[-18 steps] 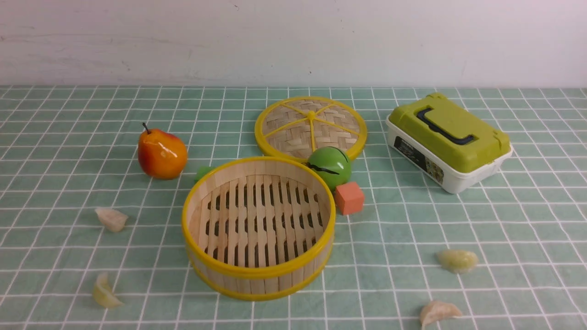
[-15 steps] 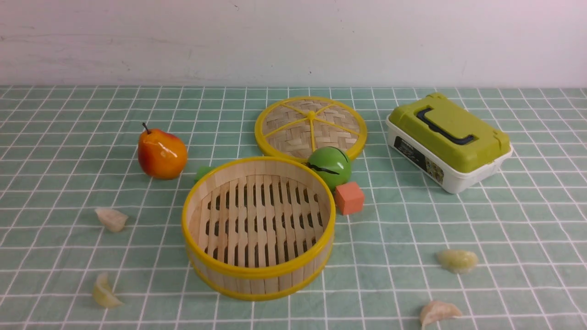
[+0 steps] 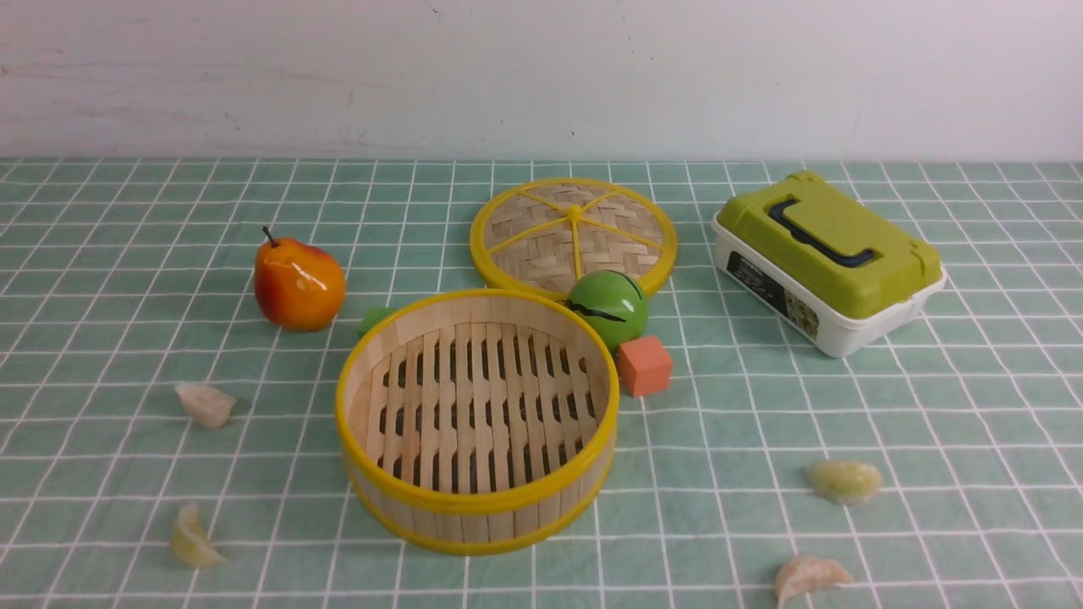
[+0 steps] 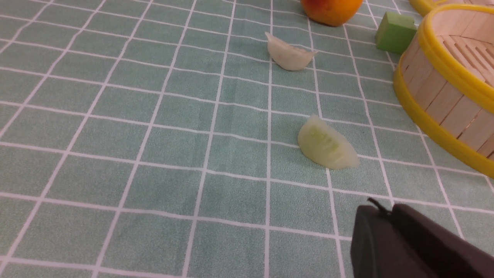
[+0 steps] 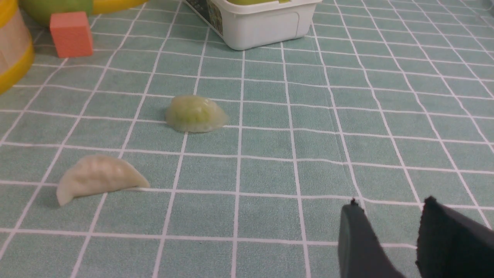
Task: Put the dumplings into the steamer on the table with the blue tablecloth.
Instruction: 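Reach for and grasp a dumpling on the table with the left gripper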
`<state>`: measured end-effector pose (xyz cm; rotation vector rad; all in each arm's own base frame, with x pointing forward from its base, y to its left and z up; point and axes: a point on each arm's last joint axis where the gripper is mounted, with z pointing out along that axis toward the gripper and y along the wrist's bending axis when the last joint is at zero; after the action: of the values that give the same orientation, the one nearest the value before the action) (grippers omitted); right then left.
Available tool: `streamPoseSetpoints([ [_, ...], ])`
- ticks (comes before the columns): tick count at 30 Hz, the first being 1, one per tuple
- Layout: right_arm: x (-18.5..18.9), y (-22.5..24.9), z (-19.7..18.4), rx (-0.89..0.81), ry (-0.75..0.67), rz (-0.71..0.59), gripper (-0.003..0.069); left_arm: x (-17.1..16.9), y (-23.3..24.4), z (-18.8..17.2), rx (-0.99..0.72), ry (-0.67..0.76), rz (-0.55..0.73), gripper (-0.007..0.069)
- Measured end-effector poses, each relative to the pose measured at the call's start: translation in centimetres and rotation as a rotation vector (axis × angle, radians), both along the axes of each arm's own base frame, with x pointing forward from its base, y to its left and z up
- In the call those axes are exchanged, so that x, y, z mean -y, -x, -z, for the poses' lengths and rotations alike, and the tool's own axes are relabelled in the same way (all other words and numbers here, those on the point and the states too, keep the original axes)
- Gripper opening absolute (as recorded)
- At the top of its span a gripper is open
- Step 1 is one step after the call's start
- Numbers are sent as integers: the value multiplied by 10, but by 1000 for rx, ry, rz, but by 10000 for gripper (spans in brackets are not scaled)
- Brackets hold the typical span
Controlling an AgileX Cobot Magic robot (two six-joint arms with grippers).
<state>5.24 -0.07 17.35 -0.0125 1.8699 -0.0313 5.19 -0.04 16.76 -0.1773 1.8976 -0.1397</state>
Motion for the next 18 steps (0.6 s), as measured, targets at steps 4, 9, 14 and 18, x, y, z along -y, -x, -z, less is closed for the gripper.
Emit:
streamPoseSetpoints([
  [4,0,0,0,0,0,0,240,0,0,0,0,-5,0,49],
  [9,0,0,0,0,0,0,240,0,0,-1,11,-7,0,56],
  [14,1,0,-1,6,22,2,240,0,-3,-11,127,-6,1,58],
  [18,1,-2,-6,91,47,2,240,0,-5,-28,311,-4,4,61],
])
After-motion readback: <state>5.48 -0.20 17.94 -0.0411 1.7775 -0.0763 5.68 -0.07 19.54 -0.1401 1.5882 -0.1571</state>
